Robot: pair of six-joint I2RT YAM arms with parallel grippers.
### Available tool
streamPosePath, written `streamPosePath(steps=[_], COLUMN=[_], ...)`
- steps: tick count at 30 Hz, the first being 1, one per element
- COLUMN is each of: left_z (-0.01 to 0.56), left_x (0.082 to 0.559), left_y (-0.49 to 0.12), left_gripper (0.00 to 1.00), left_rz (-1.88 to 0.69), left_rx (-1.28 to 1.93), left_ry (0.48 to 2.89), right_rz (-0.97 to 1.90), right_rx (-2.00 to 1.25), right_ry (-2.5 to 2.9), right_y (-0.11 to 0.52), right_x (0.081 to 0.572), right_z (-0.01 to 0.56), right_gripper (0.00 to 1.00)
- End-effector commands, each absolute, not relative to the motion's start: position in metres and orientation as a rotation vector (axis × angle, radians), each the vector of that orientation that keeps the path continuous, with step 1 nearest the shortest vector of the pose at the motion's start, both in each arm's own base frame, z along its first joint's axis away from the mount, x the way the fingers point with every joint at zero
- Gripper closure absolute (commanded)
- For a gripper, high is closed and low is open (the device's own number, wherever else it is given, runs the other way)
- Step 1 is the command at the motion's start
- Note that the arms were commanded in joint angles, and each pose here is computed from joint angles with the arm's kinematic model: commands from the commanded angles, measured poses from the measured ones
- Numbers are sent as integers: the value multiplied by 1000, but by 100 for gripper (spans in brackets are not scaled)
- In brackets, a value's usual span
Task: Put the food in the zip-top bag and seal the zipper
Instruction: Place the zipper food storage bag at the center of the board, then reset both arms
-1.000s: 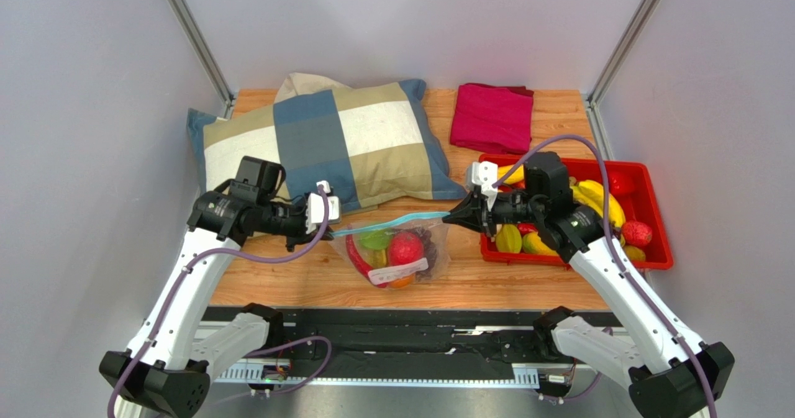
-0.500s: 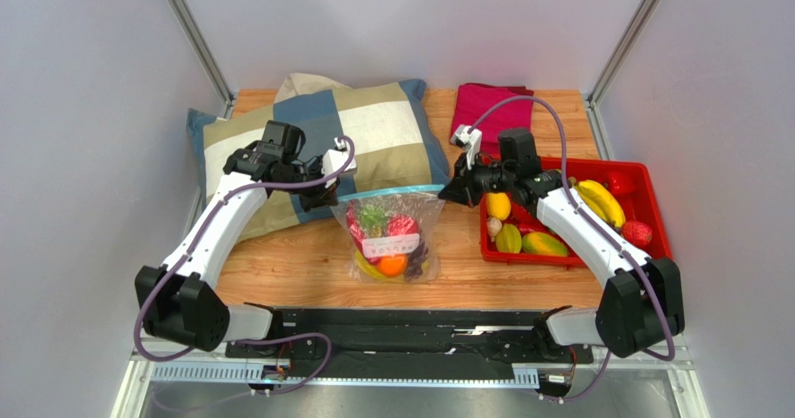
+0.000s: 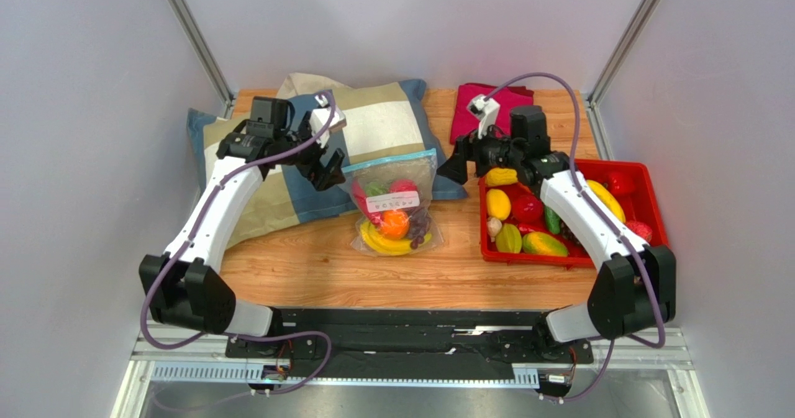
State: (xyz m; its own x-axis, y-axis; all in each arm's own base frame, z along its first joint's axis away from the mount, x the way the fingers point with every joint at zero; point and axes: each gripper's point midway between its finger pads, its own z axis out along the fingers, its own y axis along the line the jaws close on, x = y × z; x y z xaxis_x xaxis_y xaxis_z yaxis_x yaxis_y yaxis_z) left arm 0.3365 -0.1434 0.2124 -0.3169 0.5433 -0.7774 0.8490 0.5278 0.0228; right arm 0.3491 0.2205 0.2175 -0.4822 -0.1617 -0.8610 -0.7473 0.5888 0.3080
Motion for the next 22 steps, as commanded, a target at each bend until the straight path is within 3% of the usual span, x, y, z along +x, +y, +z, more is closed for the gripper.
streamPosePath(steps=[1,5,11,16,22], left_z=[301,321,292,263,242], left_x=[317,303,283,253,237], left_y=[-149,-146,-131,-124,-113], left_gripper=[1,1,1,1,1], left_rz=[-575,-627,-622,-615,-560], left_rx=[925,777,564,549,508], left_ry=[1905,2016,2274,2302,2330], right_rz=[875,846,848,842,813], right_rx=[-606,-502,-336,-239,-206], right_ry=[1848,1871,2056,2158,2141], right_y=[203,180,147,131,124], right_x=[338,333,308,275,247], right_z=[290,315,287,246,239], right_gripper=[11,7,7,6,6])
